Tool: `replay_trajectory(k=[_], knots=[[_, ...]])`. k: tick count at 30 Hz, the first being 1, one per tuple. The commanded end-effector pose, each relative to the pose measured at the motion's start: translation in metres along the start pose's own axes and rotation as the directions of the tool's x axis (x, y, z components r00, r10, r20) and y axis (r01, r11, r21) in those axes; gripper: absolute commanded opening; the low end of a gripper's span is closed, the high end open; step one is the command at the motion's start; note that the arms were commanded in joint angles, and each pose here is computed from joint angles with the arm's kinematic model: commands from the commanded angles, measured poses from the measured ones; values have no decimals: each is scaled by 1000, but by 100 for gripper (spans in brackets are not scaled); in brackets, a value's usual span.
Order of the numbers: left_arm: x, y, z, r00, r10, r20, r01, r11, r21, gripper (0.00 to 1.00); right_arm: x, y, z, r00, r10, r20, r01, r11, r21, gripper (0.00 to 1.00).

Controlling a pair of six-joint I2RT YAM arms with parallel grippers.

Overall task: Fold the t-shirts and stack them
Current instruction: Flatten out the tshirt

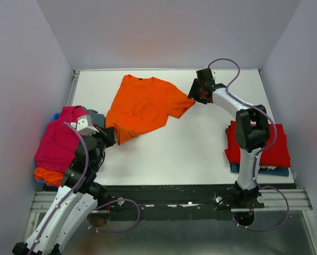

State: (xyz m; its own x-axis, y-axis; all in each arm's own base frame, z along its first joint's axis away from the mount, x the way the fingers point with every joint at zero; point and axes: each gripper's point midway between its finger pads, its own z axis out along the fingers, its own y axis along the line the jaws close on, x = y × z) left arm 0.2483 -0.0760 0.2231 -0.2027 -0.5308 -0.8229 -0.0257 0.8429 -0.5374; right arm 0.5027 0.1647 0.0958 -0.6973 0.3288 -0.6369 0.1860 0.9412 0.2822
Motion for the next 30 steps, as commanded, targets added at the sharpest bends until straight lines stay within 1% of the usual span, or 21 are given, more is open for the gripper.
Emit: replay_trajectory(k=[1, 4, 8, 12, 13, 16, 18, 19, 20, 21, 22, 23, 26, 28, 30], knots=[[-8, 7, -7, 999, -15, 38, 16, 1000, -27, 0, 13, -21, 25, 997, 49, -66, -43, 995, 90, 61], [-8, 9, -9, 999, -18, 40, 19, 999, -29, 0, 13, -22, 37, 995, 65, -79, -58, 995, 86, 60], [-5, 10, -9, 999, -19, 33, 20, 999, -33, 0, 15, -24, 53, 993, 76, -94, -66, 992, 104, 55], [-6, 11, -9, 999, -21, 37, 22, 999, -36, 0, 23, -25, 69, 988, 94, -120, -80, 990, 117, 54], [-6, 11, -10, 999, -22, 39, 23, 999, -36, 0, 22, -23, 72, 986, 102, -131, -87, 990, 111, 51], [-8, 10, -10, 999, -21, 44, 22, 999, -34, 0, 20, -18, 76, 985, 106, -135, -94, 991, 93, 50], [-9, 10, -10, 999, -19, 45, 21, 999, -35, 0, 23, -15, 77, 982, 110, -152, -99, 992, 76, 44], [-9, 10, -10, 999, -18, 45, 20, 999, -37, 0, 26, -14, 78, 980, 116, -164, -105, 992, 73, 38], [-10, 9, -10, 999, -20, 46, 21, 999, -34, 0, 29, -13, 78, 977, 122, -173, -112, 991, 67, 31], [-10, 9, -9, 999, -20, 47, 21, 999, -35, 0, 32, -9, 78, 974, 129, -185, -123, 991, 46, 22], [-10, 9, -9, 999, -20, 48, 22, 999, -35, 0, 36, -7, 77, 971, 129, -199, -126, 992, 29, 10], [-11, 8, -8, 999, -20, 51, 21, 999, -33, 0, 37, -7, 76, 971, 128, -201, -126, 992, 22, 1], [-13, 7, -5, 999, -11, 52, 13, 999, -40, 0, 20, -11, 60, 982, 119, -148, -114, 993, 41, 1], [-12, 8, -3, 999, -7, 53, 10, 999, -49, 0, 0, -16, 41, 989, 112, -101, -109, 993, 38, 1], [-11, 6, 3, 999, -9, 53, 11, 999, -45, 0, -22, -27, 21, 989, 135, -64, -133, 991, 31, 1]])
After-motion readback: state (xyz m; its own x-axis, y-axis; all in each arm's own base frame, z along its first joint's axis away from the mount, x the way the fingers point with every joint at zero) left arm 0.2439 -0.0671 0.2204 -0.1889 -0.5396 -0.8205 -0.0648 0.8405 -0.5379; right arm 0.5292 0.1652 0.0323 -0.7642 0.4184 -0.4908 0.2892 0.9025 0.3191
